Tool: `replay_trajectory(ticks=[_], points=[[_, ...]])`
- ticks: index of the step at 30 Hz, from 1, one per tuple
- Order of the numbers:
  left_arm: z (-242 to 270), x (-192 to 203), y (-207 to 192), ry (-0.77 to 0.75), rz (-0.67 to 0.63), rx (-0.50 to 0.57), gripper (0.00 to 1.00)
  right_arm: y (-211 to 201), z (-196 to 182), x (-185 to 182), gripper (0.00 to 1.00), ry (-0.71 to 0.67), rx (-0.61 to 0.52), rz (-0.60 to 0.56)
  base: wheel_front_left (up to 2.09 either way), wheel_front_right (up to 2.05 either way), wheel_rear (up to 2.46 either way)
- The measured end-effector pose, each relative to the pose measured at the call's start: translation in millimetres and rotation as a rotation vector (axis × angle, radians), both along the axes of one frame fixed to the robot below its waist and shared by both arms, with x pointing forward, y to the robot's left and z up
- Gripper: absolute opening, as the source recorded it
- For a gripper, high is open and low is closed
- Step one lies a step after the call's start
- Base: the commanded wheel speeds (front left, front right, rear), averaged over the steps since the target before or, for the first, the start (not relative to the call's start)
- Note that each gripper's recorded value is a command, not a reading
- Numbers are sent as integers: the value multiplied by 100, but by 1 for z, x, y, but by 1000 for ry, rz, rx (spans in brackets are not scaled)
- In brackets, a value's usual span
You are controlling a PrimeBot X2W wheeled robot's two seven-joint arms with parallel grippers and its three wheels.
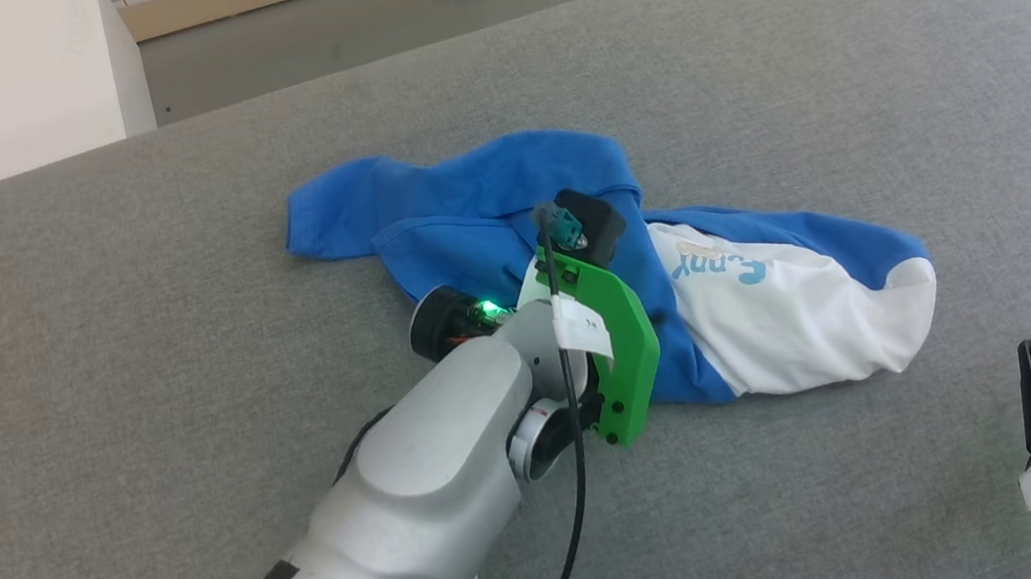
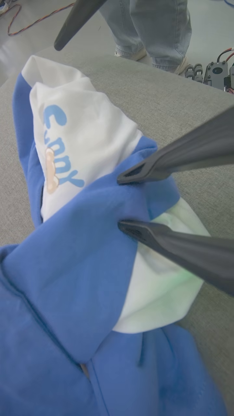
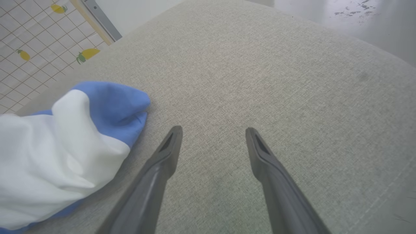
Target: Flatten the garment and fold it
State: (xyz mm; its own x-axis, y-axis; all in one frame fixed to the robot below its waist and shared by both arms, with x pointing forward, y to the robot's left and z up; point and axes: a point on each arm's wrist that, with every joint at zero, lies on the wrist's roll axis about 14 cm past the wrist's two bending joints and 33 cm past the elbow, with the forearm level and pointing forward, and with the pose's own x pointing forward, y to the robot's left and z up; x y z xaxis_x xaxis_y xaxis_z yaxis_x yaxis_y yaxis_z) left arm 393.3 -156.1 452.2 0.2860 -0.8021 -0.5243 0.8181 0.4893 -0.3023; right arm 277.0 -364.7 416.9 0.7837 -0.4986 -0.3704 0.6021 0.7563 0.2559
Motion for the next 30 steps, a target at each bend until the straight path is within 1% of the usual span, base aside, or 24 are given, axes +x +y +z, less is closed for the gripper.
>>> replay_trajectory(ticks=[3, 5, 8, 9, 11, 13, 15, 17, 19, 21, 23, 26, 28, 30], points=[[5, 4, -1, -4, 10, -25, 0, 1, -3, 1, 100, 11, 0, 5, 0, 0, 0], [13, 5, -2, 0, 24, -66, 0, 3, -4, 3, 100, 14, 0, 15, 0, 0, 0], [41, 12, -3, 17, 73, -195, 0, 6, -3, 9, 100, 9, -3, 29, 0, 0, 0], [54, 15, -3, 28, 93, -256, 0, 7, -3, 11, 100, 10, -7, 36, 0, 0, 0], [78, 22, 2, 13, 139, -349, 0, 7, 0, 16, 100, 9, -24, 49, 0, 0, 0], [97, 32, 13, -17, 192, -412, 0, 9, 2, 21, 100, 9, -35, 63, 0, 0, 0], [114, 46, 33, -61, 270, -460, 0, 14, 3, 30, 100, 8, -38, 89, 0, 0, 0], [127, 63, 66, -115, 382, -489, 0, 24, 6, 42, 100, -1, -35, 130, 0, 0, 0], [129, 76, 108, -156, 506, -482, 0, 34, 8, 54, 100, -7, -33, 168, 0, 0, 0], [122, 85, 164, -174, 676, -467, 0, 47, 11, 67, 100, -20, -30, 214, 0, 0, 0], [108, 84, 218, -173, 838, -429, 0, 59, 13, 78, 100, -27, -25, 257, 0, 0, 0], [72, 63, 307, -143, 1108, -328, 0, 82, 17, 95, 100, -41, -20, 329, 0, 0, 0], [37, 32, 361, -66, 1292, -256, 0, 98, 19, 106, 100, -50, -16, 378, 0, 0, 0], [1, -4, 391, 31, 1418, -187, 0, 113, 21, 114, 100, -55, -13, 423, 0, 0, 0]])
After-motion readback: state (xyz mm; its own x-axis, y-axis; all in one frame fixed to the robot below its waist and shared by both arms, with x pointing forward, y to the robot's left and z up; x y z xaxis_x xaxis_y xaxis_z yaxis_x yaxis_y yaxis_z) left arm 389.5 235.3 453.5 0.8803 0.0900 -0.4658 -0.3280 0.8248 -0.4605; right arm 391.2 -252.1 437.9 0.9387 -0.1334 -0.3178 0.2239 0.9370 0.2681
